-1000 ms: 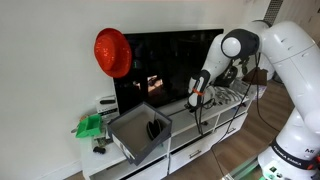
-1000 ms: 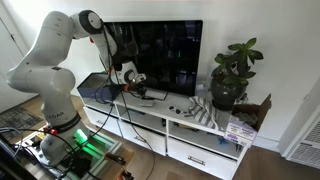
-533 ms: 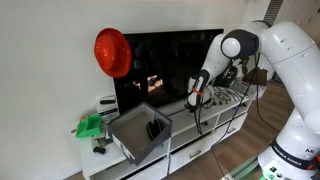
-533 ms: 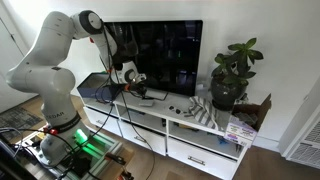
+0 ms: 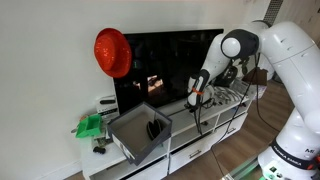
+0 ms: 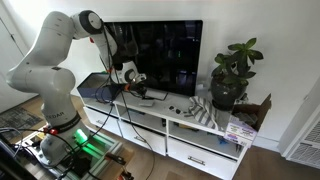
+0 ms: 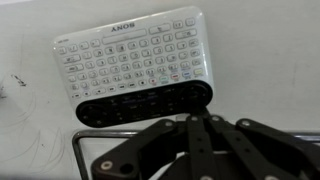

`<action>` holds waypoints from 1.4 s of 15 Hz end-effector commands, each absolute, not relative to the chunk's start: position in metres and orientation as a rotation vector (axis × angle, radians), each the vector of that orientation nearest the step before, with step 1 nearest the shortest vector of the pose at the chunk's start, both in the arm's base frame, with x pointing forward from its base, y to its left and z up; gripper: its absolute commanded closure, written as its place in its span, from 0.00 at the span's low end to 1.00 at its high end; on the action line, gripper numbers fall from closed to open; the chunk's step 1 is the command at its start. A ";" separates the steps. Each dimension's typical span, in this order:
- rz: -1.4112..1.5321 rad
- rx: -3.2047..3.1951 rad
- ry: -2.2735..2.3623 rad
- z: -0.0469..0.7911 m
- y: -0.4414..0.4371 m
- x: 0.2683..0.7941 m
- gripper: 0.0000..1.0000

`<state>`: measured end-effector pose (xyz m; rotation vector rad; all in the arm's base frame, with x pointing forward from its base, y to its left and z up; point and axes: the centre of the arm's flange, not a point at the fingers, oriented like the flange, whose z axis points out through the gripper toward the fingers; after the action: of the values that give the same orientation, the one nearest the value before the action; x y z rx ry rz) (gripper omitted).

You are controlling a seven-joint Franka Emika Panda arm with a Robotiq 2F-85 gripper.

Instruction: Press a button on the grey gadget on the cabinet

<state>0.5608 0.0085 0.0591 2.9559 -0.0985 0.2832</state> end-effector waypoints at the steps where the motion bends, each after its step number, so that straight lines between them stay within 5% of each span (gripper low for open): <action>1: 0.252 2.965 -0.117 0.052 0.004 0.549 0.99; 17: 0.369 3.011 -0.063 0.125 -0.013 0.507 0.97; 18: 0.356 3.005 -0.053 0.133 -0.016 0.503 0.90; 19: 0.324 2.993 -0.038 0.144 -0.020 0.497 0.72; 21: 0.278 2.990 -0.029 0.163 -0.027 0.486 0.62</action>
<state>0.5137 -0.0188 0.1213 2.9911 -0.0692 0.3408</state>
